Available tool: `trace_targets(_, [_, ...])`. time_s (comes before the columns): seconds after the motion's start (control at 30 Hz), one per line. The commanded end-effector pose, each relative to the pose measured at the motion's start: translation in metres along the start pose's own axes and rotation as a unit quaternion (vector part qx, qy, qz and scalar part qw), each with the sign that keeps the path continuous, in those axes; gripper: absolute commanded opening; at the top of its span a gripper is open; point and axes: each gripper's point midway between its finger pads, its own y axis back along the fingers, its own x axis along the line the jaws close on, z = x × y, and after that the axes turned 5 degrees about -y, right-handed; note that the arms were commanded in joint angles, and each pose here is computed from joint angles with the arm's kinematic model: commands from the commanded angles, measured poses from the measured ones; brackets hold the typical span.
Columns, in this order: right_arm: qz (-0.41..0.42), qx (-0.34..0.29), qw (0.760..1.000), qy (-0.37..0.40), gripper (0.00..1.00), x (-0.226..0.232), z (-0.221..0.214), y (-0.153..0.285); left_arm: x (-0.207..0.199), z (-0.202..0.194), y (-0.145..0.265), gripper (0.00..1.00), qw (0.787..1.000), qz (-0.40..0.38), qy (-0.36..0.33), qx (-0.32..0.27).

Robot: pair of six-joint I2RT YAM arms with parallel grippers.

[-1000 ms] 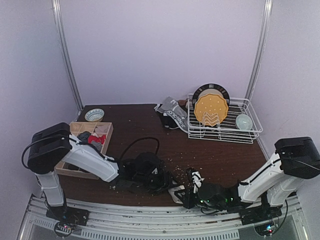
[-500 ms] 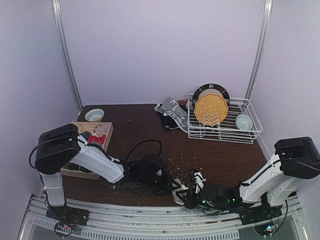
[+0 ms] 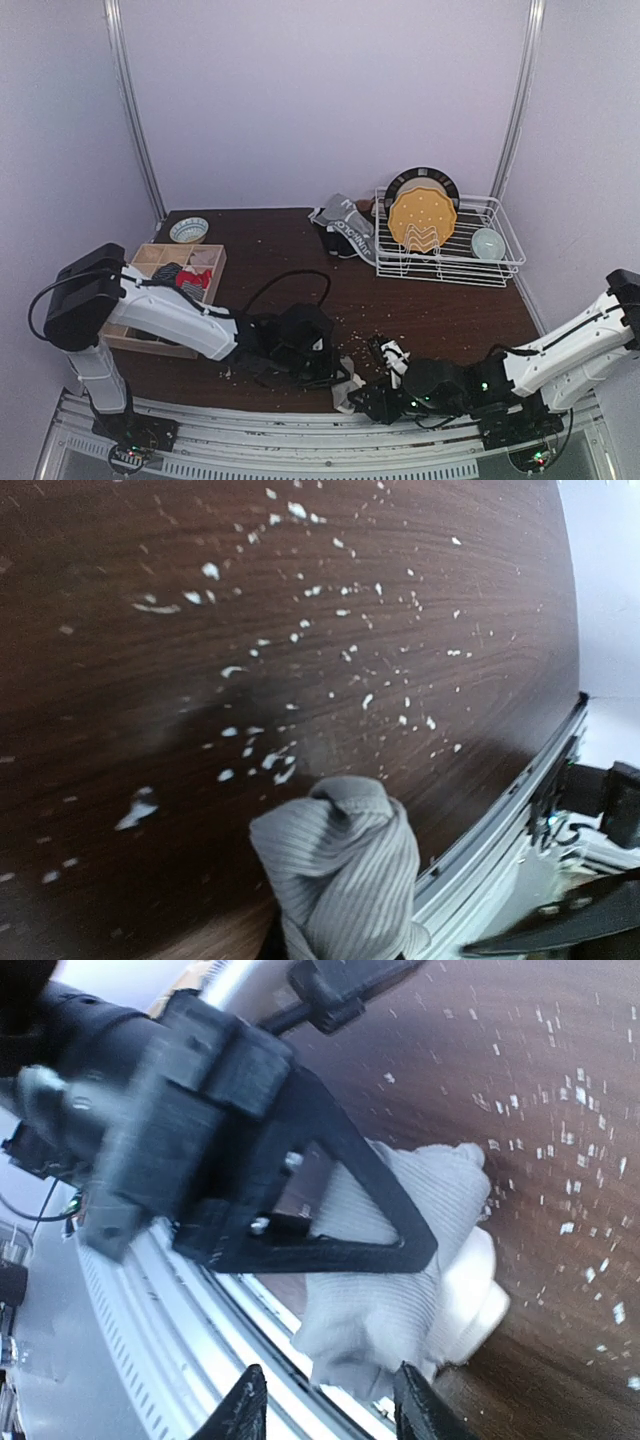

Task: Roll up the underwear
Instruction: Roll the underwear at the center of the board.

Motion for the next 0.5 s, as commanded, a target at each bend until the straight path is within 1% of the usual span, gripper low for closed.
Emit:
trace_targets(0.0, [-0.059, 0.013, 0.997, 0.053, 0.44, -0.016, 0.009, 0.028, 0.028, 0.006, 0.028, 0.00, 0.993, 0.090, -0.070, 0.002])
trace_targets(0.17, [-0.074, -0.012, 0.996, 0.053, 0.44, -0.027, 0.017, 0.036, 0.061, -0.002, 0.043, 0.00, 0.979, 0.168, -0.110, 0.035])
trace_targets(0.23, [-0.062, -0.016, 0.997, 0.048, 0.44, -0.023, 0.017, 0.033, 0.071, -0.003, 0.045, 0.00, 0.972, 0.194, -0.122, 0.046])
trace_targets(0.3, [-0.049, -0.012, 0.998, 0.044, 0.44, -0.016, 0.014, 0.025, 0.077, -0.006, 0.043, 0.00, 0.970, 0.200, -0.125, 0.052])
trace_targets(0.47, [-0.023, 0.010, 0.999, 0.041, 0.44, 0.006, 0.004, -0.007, 0.077, -0.008, 0.031, 0.00, 0.969, 0.202, -0.124, 0.067])
